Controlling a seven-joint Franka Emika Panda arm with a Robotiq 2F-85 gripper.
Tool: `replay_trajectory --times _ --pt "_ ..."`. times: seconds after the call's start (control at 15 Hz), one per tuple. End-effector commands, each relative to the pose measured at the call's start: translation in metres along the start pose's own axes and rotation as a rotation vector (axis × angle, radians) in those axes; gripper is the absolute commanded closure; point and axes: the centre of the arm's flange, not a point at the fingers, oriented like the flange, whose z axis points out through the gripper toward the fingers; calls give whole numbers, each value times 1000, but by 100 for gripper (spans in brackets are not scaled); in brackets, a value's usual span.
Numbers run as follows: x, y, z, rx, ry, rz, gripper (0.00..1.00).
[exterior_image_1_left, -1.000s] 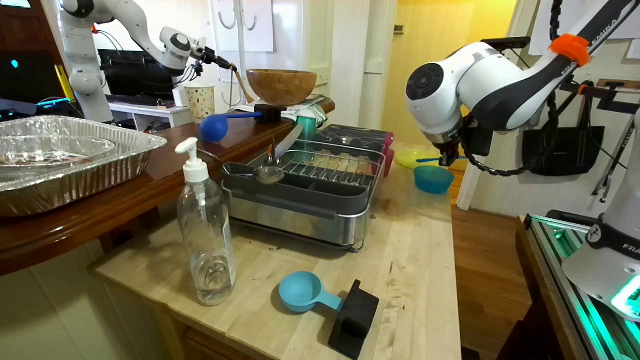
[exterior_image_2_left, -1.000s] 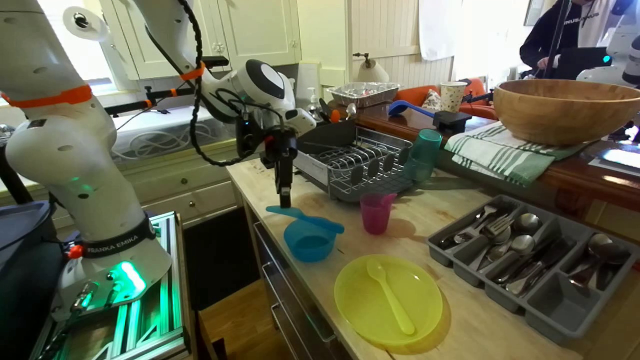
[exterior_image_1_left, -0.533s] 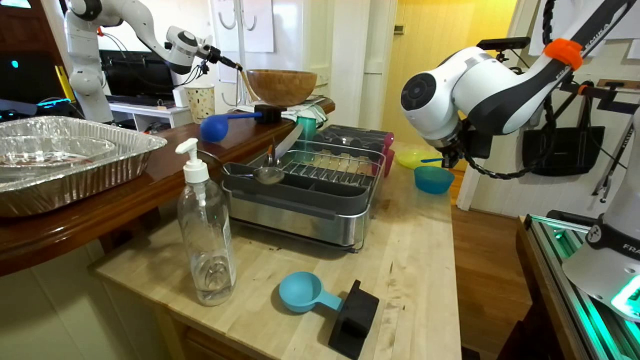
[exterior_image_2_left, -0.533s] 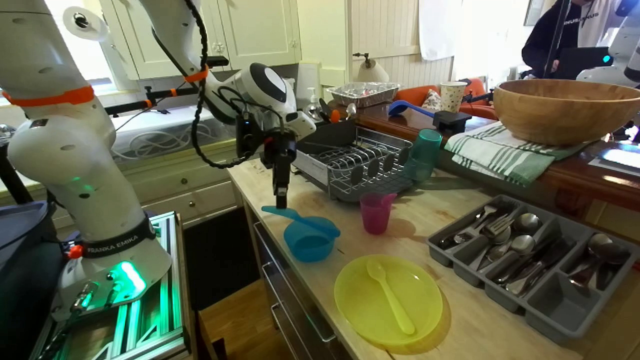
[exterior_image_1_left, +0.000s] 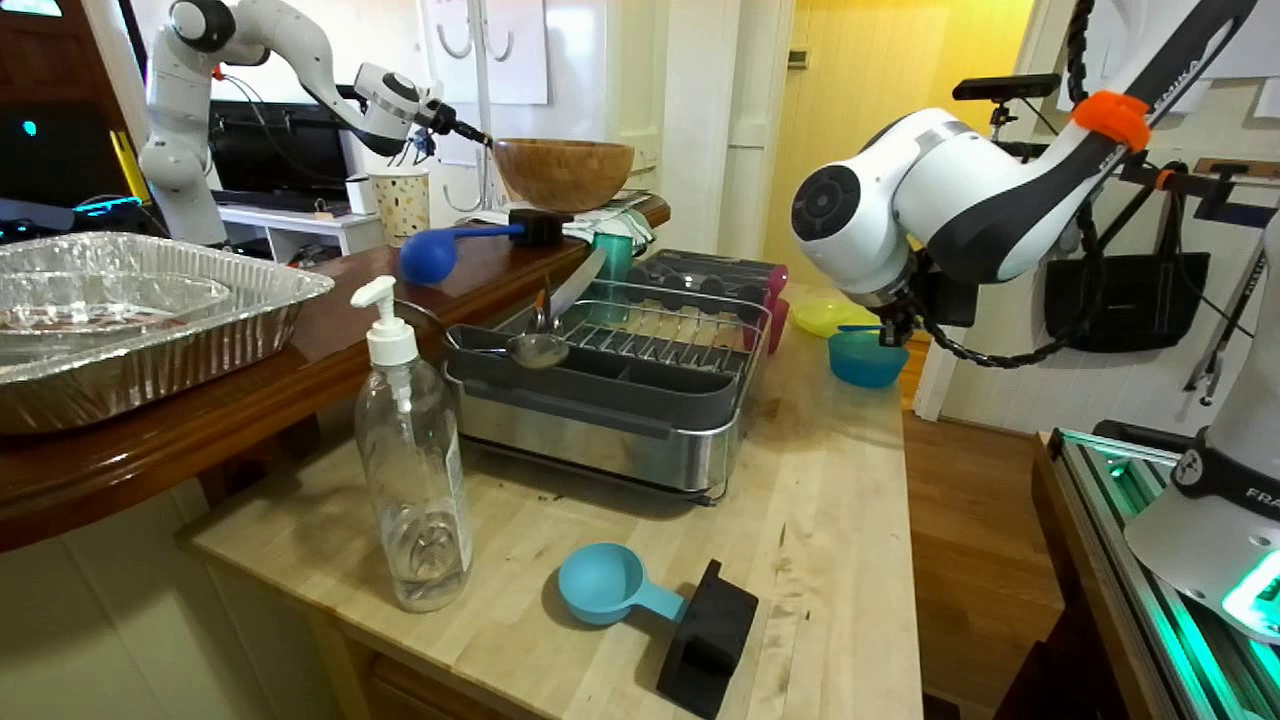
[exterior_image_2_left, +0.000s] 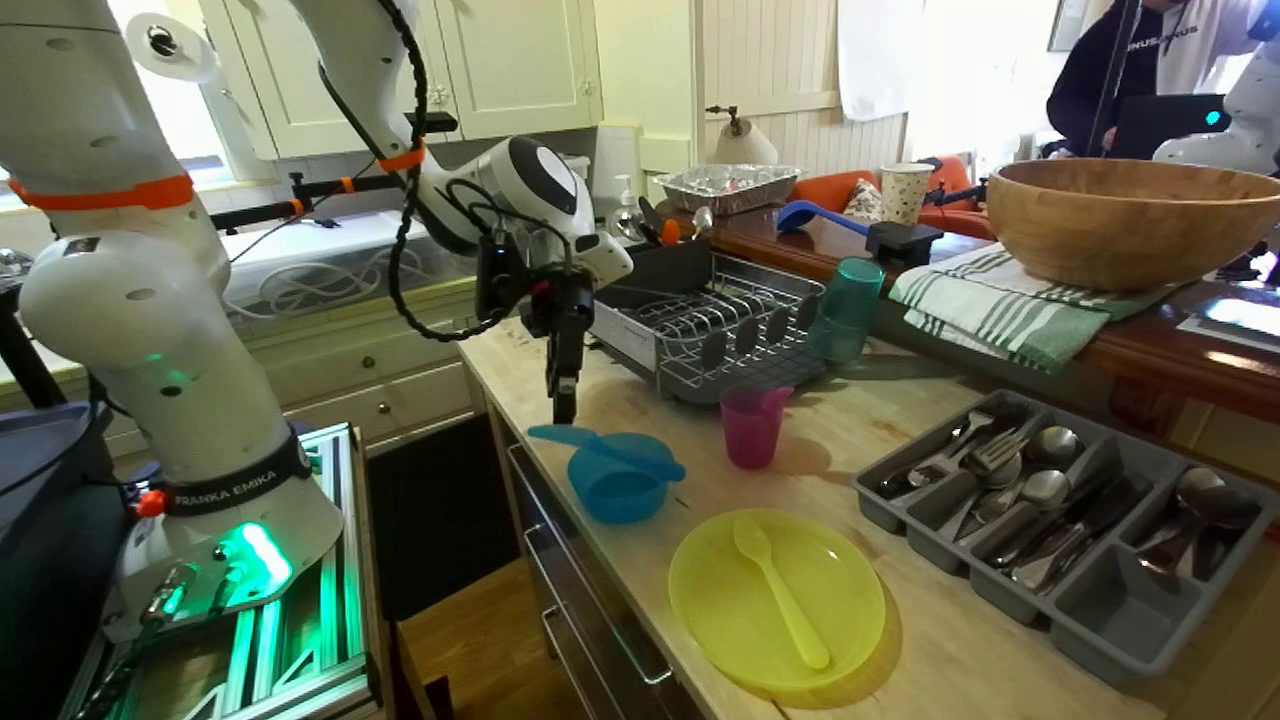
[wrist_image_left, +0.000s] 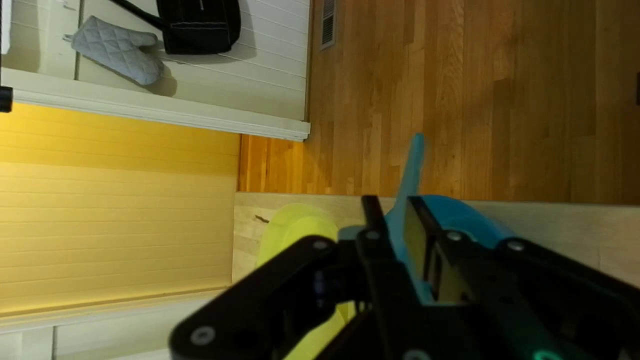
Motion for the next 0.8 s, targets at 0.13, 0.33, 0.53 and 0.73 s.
replay_trajectory --times 0.13,0.33,0.53,0.73 --pt "14 -3 -5 -35 -4 14 36" --pt "20 0 -9 -31 2 22 12" --pt "25 5 -13 -25 18 41 0" --pt "30 19 -22 20 52 70 0"
